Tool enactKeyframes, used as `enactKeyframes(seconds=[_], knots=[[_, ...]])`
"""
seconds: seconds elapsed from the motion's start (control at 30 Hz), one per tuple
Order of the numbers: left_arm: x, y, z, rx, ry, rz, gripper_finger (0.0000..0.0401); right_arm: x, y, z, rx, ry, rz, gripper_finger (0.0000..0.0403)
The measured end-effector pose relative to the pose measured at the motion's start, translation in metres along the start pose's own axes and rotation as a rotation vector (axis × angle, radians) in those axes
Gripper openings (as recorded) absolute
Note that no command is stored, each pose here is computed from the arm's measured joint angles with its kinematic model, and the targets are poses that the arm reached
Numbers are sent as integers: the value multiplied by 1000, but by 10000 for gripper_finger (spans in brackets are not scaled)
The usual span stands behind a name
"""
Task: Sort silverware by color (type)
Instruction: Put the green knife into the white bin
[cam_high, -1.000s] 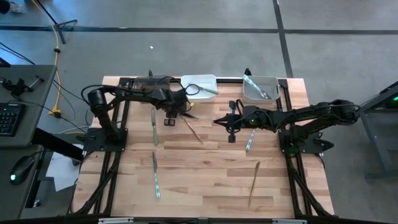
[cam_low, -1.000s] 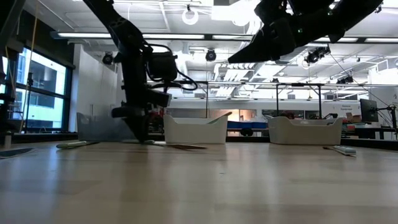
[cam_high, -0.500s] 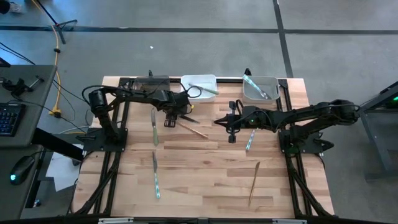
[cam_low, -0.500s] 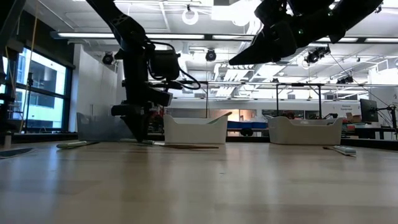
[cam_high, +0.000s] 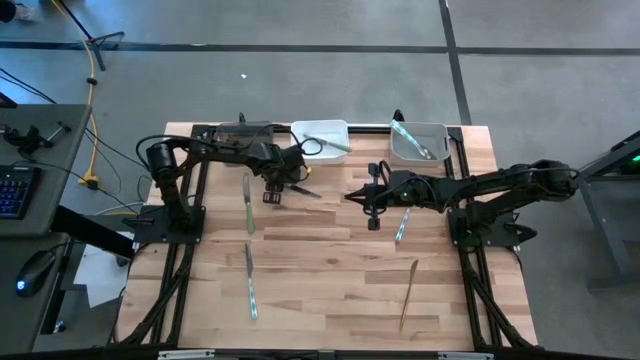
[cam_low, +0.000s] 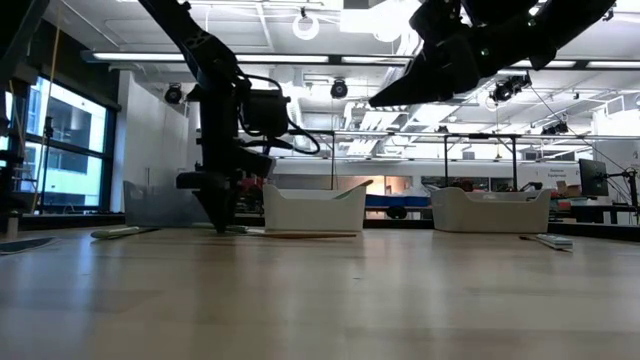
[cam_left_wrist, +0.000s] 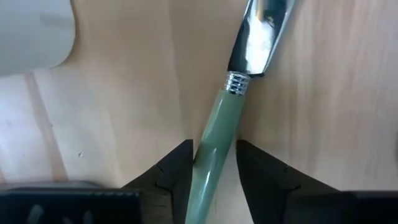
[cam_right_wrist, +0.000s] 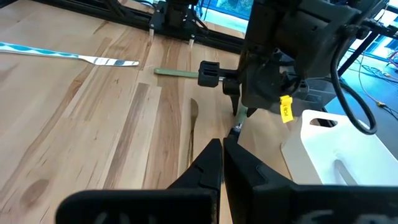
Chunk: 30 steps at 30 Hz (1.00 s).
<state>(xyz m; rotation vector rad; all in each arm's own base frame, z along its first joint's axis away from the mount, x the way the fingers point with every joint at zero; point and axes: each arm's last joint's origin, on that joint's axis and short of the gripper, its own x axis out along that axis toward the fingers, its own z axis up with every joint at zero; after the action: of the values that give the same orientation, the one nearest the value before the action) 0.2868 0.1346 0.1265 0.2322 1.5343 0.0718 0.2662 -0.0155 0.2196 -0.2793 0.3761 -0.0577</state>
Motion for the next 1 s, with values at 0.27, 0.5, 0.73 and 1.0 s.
enactKeyframes(seconds=[0.27,0.5,0.73,1.0], knots=[[-2,-12,3,34,29,-22,56,0,0,-2,3,18,5,0],[-5,-22,3,14,29,-90,36,-1,3,-11,42,58,15,0],[-21,-26,4,-68,-139,-312,22,-6,17,-36,141,2,25,0],[-36,-20,10,-125,-295,-332,5,-11,27,-48,265,-57,-1,0]])
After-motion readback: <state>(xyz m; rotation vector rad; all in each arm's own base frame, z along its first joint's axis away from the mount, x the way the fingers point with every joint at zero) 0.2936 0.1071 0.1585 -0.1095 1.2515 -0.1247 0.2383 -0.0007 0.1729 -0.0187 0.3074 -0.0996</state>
